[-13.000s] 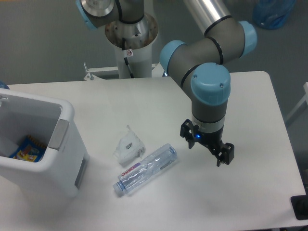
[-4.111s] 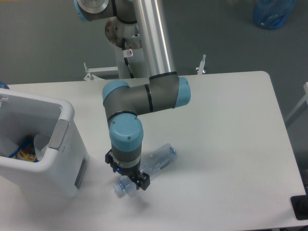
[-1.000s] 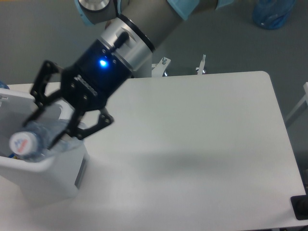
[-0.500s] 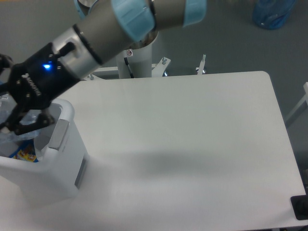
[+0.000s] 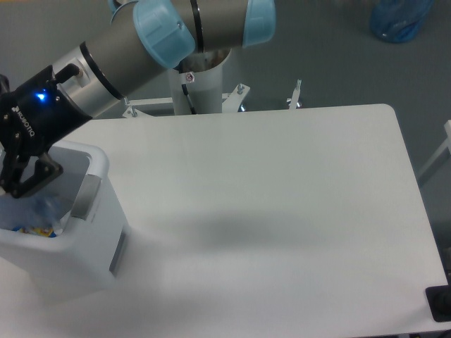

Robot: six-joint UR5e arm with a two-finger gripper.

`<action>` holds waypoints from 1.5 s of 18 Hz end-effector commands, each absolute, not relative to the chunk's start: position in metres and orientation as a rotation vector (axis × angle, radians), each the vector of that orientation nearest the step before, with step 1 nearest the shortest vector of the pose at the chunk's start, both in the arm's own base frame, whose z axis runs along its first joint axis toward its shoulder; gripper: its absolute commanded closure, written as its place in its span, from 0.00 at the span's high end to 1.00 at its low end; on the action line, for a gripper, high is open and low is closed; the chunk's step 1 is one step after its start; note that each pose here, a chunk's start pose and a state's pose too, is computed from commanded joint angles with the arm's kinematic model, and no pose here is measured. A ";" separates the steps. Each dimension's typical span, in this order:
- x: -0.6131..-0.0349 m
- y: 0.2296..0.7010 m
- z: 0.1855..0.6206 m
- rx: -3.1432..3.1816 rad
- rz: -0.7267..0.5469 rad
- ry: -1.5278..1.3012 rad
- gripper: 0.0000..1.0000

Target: Place the trash in the trash can

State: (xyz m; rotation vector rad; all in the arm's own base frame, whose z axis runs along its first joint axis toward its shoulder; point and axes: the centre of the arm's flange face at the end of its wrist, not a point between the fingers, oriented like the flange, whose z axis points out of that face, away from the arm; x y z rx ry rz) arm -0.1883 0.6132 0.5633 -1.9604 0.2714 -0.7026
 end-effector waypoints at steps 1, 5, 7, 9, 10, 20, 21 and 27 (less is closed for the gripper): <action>-0.199 0.609 0.563 -1.961 -0.691 0.253 1.00; -0.263 0.592 0.552 -1.971 -0.642 0.141 1.00; -0.301 0.589 0.526 -2.008 -0.616 0.064 1.00; -0.329 0.588 0.501 -2.069 -0.571 -0.005 1.00; -0.349 0.582 0.488 -2.105 -0.530 -0.051 1.00; -0.479 0.522 0.376 -2.506 -0.061 -0.145 1.00; -0.483 0.517 0.372 -2.539 -0.022 -0.130 1.00; -0.490 0.513 0.365 -2.592 0.039 -0.106 1.00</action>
